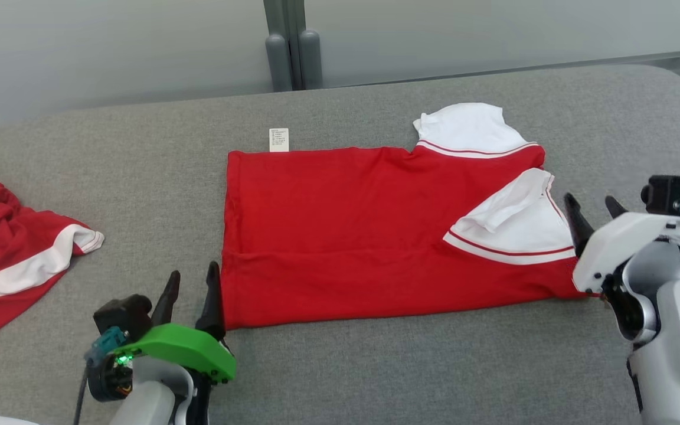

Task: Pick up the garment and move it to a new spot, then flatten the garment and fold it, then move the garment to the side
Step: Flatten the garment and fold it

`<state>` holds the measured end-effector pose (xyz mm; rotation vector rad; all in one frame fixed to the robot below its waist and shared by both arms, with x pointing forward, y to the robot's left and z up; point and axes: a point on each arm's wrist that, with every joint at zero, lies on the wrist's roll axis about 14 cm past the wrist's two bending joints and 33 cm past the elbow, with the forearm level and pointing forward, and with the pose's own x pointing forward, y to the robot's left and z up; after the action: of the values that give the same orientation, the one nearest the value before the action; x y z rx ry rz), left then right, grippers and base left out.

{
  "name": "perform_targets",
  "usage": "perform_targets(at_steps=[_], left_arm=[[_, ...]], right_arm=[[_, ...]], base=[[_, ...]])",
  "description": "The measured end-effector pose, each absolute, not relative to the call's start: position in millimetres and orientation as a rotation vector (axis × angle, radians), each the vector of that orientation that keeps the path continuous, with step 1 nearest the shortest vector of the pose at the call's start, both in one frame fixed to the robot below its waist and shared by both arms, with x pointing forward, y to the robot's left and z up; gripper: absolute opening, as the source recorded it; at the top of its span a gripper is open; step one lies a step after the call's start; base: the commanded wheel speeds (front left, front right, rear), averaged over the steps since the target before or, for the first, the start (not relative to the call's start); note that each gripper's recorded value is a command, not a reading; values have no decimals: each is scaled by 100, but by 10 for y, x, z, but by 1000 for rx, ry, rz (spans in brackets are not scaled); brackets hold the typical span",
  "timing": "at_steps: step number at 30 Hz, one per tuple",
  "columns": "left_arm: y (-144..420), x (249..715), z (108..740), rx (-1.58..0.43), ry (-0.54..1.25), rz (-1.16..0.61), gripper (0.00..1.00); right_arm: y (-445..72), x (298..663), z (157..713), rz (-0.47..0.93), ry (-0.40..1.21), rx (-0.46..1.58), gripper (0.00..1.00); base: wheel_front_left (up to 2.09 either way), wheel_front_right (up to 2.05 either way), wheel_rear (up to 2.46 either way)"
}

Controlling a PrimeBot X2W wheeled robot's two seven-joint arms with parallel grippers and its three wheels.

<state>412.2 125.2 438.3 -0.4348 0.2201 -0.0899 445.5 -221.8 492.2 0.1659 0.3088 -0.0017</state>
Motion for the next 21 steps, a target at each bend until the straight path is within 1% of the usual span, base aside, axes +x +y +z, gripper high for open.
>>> perform_targets(at_steps=[3, 6, 8, 12, 17, 21], left_arm=[[1174, 4008, 4322, -345, 237, -135, 100], [1118, 3933, 4255, -264, 253, -157, 100], [1091, 3914, 4223, -214, 257, -169, 100], [1048, 3906, 4159, -138, 268, -184, 100], [974, 3929, 4088, -117, 286, -198, 100], [950, 3928, 3996, -84, 312, -209, 100]], right_arm=[[-2358, 4248, 4730, -46, 394, 142, 100], [-2390, 4047, 4511, -75, 486, 149, 100], [-2384, 3973, 4428, -82, 526, 153, 100], [-2425, 3917, 4339, -106, 572, 123, 100], [-2506, 3854, 4139, -138, 645, 78, 100], [-2485, 3942, 4063, -139, 658, 74, 100]], base=[[0, 0, 0], [0, 0, 0], [0, 0, 0], [0, 0, 0], [0, 0, 0], [0, 0, 0]])
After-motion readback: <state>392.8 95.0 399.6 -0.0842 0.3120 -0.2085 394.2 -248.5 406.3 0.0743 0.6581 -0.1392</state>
